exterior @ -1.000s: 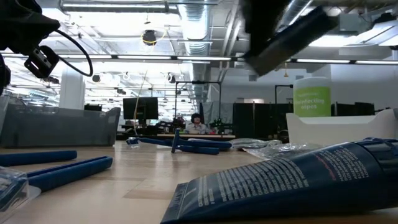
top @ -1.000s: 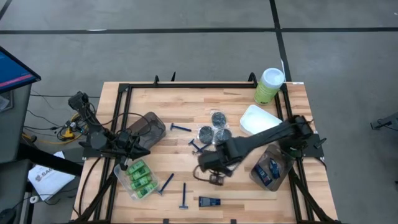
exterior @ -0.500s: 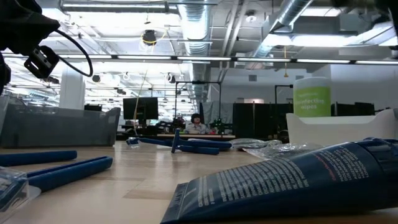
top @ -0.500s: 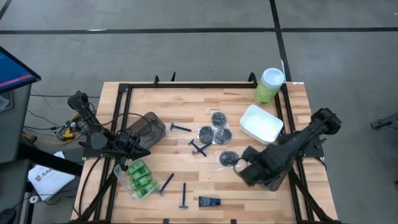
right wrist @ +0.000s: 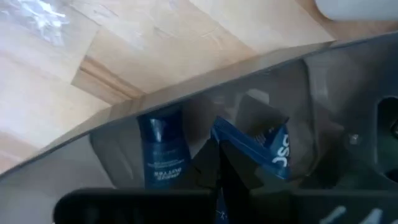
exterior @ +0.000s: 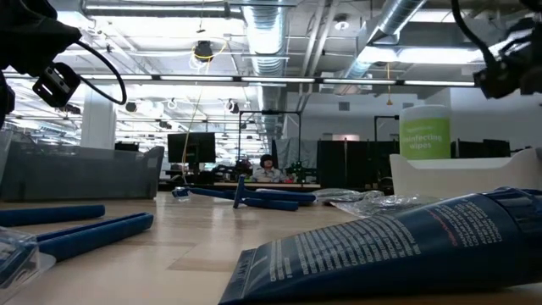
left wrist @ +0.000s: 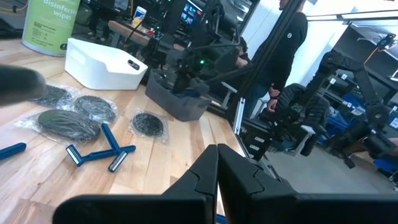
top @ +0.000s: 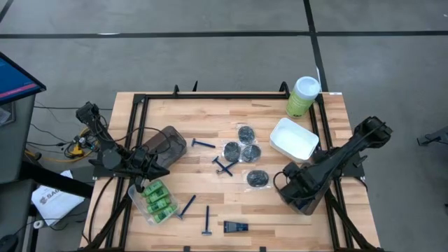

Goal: Pick & Place Travel size toiletries
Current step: Put the blue shave cream into the right black bin

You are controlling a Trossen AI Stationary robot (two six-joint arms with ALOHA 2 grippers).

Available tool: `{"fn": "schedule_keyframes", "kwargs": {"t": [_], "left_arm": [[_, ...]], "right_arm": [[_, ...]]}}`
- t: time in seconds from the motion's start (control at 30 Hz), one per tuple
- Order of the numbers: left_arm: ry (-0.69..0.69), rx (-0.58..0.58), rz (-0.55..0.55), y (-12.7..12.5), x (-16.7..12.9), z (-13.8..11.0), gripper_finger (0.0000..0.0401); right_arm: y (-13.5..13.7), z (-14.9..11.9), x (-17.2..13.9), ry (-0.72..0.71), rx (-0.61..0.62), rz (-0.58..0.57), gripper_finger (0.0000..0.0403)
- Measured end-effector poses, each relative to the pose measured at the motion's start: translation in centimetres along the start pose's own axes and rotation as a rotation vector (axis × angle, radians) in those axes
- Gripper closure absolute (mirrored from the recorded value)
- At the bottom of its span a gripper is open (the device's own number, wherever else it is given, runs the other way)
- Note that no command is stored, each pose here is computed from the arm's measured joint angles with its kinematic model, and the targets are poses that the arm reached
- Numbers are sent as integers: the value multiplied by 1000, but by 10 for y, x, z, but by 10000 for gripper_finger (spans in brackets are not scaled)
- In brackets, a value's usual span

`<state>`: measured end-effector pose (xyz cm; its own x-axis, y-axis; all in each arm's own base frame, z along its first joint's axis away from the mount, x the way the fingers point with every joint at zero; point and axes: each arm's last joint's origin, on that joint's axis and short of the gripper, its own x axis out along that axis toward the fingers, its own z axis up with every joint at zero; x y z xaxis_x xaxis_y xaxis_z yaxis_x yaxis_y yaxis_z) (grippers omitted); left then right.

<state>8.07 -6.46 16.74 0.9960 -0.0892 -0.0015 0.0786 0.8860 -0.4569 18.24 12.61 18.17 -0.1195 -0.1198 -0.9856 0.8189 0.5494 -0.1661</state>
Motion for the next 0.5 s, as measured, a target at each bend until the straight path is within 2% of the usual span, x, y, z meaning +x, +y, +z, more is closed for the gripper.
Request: {"fn": "schedule_keyframes", "kwargs": {"t": [0.3,0.4,0.5], "left_arm": [[0,0,-1,0,0,0,399],[-1,-1,-1,0,0,0,399],[-1,-2,-2,0,0,0,399]], "right_arm": [[-5,0,9,3,-16,-28,399],[-2,0,6,6,-65,-6,372],[3,2,-3,7,-112,23,320]]}}
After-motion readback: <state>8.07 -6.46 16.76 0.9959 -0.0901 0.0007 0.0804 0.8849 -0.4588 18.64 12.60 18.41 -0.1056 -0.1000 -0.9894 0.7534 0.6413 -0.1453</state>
